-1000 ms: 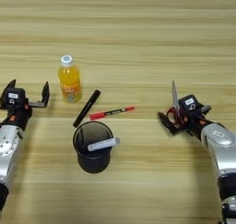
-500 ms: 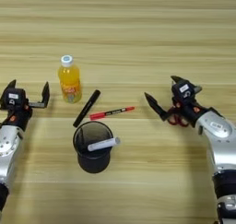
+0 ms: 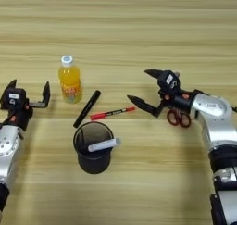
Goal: Move the objects on the table
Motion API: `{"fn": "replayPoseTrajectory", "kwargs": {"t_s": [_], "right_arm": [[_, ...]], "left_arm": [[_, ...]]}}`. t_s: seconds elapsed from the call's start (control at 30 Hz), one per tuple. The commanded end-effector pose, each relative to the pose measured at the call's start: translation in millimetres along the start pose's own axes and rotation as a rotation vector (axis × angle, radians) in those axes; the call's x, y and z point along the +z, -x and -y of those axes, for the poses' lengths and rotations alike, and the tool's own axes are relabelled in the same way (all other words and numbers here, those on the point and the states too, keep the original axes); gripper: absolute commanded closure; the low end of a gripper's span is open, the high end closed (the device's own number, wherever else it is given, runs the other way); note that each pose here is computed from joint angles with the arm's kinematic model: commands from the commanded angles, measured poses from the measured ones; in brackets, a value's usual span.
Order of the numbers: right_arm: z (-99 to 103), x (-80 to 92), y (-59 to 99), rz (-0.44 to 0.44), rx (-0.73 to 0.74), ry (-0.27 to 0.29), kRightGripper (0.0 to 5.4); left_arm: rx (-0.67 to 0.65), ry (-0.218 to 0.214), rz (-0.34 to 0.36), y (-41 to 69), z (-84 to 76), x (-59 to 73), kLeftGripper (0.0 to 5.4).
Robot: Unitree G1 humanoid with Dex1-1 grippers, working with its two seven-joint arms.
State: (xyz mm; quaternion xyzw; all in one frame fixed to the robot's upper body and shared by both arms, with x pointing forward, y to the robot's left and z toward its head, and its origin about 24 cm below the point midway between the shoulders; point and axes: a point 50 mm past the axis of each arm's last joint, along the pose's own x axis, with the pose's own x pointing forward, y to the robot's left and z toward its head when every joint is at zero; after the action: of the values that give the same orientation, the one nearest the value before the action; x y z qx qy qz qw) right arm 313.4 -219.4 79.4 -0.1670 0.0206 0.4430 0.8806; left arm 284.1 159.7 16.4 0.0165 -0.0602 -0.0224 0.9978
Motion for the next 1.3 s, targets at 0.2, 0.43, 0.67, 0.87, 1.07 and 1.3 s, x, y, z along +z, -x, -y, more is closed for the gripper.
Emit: {"fn": "replayPoseTrajectory", "kwargs": {"t_s": [0.2,0.43,0.67,0.87,1.07,1.3], "right_arm": [[10.7,2.6,-11.2,-0.081,0.162,0.045,0.04],[1.9,-9.3,-21.9,-0.155,0.235,0.047,0.04],[-5.6,-22.9,-27.1,-0.235,0.252,0.053,0.04],[-10.8,-31.3,-34.1,-0.29,0.249,0.064,0.04],[-16.1,-36.3,-39.8,-0.309,0.243,0.077,0.04],[-22.6,-45.1,-41.8,-0.347,0.237,0.081,0.81]], "left_arm": [[0.006,0.013,0.008,-2.7,2.0,1.6,0.0],[0.006,0.014,0.007,-2.7,2.3,1.5,0.0],[0.005,0.015,0.008,-1.9,3.4,1.7,0.0],[0.005,0.015,0.01,-0.8,4.5,1.9,0.0],[0.004,0.015,0.011,-0.4,5.7,2.1,0.0],[0.003,0.015,0.013,-0.1,6.2,2.3,0.0]]}}
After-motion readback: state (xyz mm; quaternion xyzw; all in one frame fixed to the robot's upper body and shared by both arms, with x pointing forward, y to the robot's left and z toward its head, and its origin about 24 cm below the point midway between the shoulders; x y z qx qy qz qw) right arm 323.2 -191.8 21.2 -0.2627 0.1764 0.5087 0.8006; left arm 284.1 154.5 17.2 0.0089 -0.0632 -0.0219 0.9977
